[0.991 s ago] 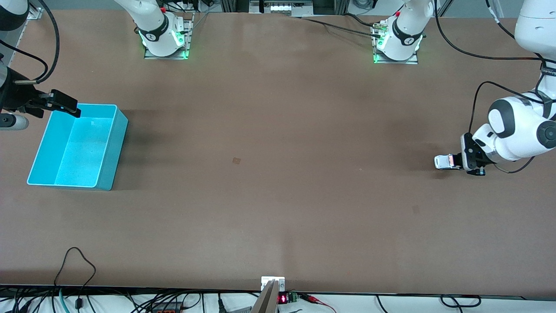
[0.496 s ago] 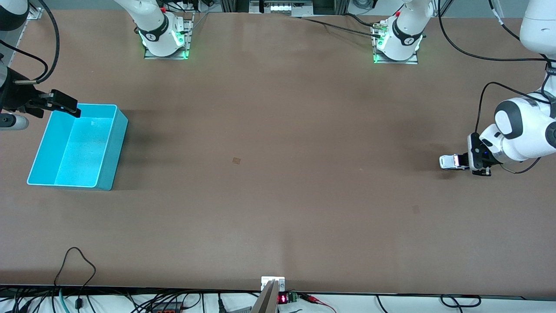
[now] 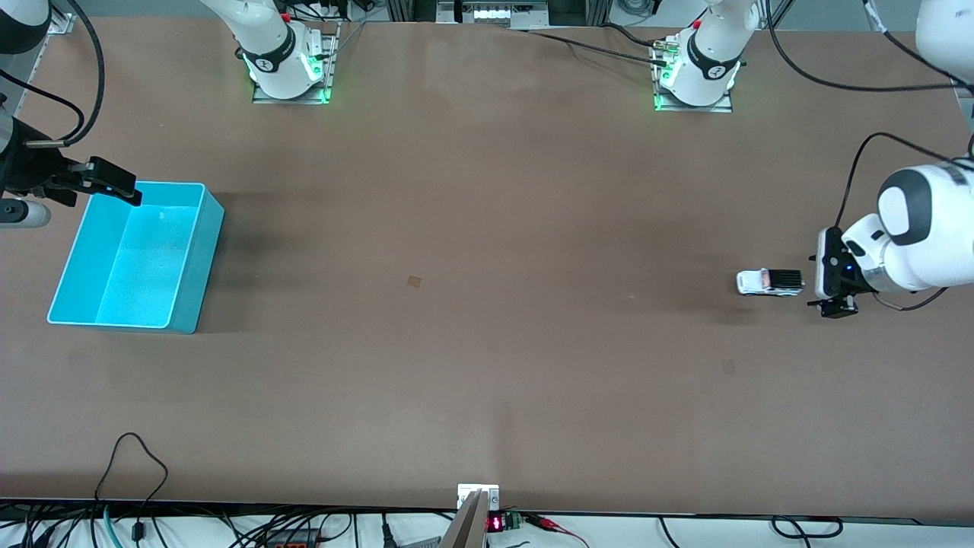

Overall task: Wind and store white jeep toy
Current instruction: 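Release the jeep so it rolls toward the cyan bin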

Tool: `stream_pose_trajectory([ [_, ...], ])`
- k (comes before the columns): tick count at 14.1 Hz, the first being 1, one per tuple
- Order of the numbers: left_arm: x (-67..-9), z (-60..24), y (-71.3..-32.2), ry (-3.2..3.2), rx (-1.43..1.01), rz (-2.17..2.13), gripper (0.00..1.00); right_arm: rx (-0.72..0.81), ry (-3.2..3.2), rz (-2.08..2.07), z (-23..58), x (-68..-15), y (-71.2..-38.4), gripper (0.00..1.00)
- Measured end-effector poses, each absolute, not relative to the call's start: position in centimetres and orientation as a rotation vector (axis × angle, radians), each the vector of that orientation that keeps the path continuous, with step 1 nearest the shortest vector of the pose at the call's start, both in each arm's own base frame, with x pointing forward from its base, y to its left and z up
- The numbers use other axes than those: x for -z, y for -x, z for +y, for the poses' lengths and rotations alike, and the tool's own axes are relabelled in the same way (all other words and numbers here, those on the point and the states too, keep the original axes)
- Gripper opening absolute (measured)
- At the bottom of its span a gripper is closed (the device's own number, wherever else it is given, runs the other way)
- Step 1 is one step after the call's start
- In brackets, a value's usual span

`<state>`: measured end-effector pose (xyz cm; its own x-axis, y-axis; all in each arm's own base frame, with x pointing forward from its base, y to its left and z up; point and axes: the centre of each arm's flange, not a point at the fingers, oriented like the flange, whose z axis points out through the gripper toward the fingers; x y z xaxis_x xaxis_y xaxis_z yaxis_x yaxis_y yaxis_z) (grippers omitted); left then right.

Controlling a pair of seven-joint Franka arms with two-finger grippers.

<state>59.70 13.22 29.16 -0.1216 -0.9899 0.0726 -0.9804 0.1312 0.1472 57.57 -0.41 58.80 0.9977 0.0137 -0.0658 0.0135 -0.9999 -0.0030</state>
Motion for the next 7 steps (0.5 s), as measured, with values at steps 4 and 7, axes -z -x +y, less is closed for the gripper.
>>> stream_pose_trajectory([
  [4,-30.5,10.2,-60.2,-1.917,0.079,-2.297,1.00,-0.103,3.137,-0.021,-0.4,-58.8,-57.6,1.00],
  [7,-30.3,3.6,-61.2,-1.824,0.019,-2.370,1.00,-0.104,3.137,-0.022,-0.4,-58.8,-57.6,1.00],
])
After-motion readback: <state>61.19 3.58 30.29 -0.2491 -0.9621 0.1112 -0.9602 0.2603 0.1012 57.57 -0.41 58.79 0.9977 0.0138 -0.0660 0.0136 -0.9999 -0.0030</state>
